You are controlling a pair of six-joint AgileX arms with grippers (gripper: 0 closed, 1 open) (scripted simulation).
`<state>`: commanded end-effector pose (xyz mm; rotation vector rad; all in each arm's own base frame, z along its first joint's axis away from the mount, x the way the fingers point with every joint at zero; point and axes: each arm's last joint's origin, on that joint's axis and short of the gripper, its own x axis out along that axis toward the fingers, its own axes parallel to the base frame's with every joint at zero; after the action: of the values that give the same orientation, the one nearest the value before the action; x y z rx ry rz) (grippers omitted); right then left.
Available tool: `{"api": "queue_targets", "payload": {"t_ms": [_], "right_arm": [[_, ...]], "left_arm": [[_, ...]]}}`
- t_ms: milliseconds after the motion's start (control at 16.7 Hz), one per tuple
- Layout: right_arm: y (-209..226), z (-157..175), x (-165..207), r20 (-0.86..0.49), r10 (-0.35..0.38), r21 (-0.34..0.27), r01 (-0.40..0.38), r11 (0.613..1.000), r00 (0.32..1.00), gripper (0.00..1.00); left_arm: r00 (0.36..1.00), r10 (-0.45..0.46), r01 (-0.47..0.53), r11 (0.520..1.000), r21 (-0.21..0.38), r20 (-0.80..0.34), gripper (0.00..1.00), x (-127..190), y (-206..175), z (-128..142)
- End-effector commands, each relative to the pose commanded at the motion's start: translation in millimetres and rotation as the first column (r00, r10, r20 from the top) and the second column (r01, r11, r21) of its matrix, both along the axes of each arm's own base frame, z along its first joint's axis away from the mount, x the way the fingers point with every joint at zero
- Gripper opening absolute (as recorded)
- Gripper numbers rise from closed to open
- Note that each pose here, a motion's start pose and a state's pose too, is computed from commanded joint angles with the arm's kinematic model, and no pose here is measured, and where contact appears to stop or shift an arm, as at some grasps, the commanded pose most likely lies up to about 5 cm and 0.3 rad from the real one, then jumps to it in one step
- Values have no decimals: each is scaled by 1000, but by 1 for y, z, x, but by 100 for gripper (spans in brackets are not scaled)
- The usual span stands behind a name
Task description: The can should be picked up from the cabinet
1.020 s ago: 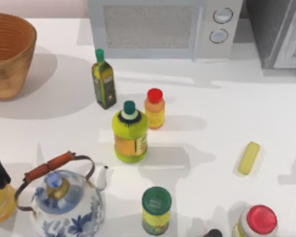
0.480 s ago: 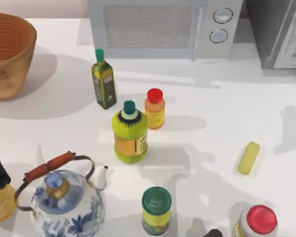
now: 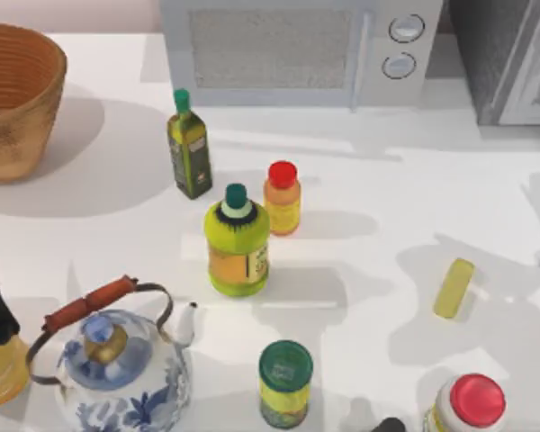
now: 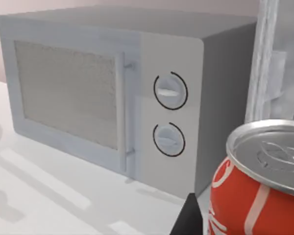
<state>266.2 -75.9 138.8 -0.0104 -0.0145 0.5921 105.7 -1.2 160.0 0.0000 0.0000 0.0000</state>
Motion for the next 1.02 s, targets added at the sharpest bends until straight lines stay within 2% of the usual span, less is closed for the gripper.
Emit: {"api": "queue_targets", "payload": {"t_ms": [240, 420, 780, 840, 1020], "right_arm": [[-22, -52, 11, -15, 105, 5, -105, 994, 994, 0], [-30, -79, 11, -17, 155, 6, -155, 988, 988, 0], [-33, -89, 10, -17, 174, 6, -174, 985, 985, 0], [-32, -98, 11, -49, 175, 31, -174, 984, 983, 0], [-29, -90, 16, -14, 186, 5, -186, 983, 982, 0]], "left_arm": [[1000, 0, 0, 1000, 0, 0, 100, 0, 0, 0], [1000, 0, 0, 1000, 0, 0, 100, 0, 0, 0], [1000, 0, 0, 1000, 0, 0, 100, 0, 0, 0], [1000, 0, 0, 1000, 0, 0, 100, 0, 0, 0], [1000, 0, 0, 1000, 0, 0, 100, 0, 0, 0]]}}
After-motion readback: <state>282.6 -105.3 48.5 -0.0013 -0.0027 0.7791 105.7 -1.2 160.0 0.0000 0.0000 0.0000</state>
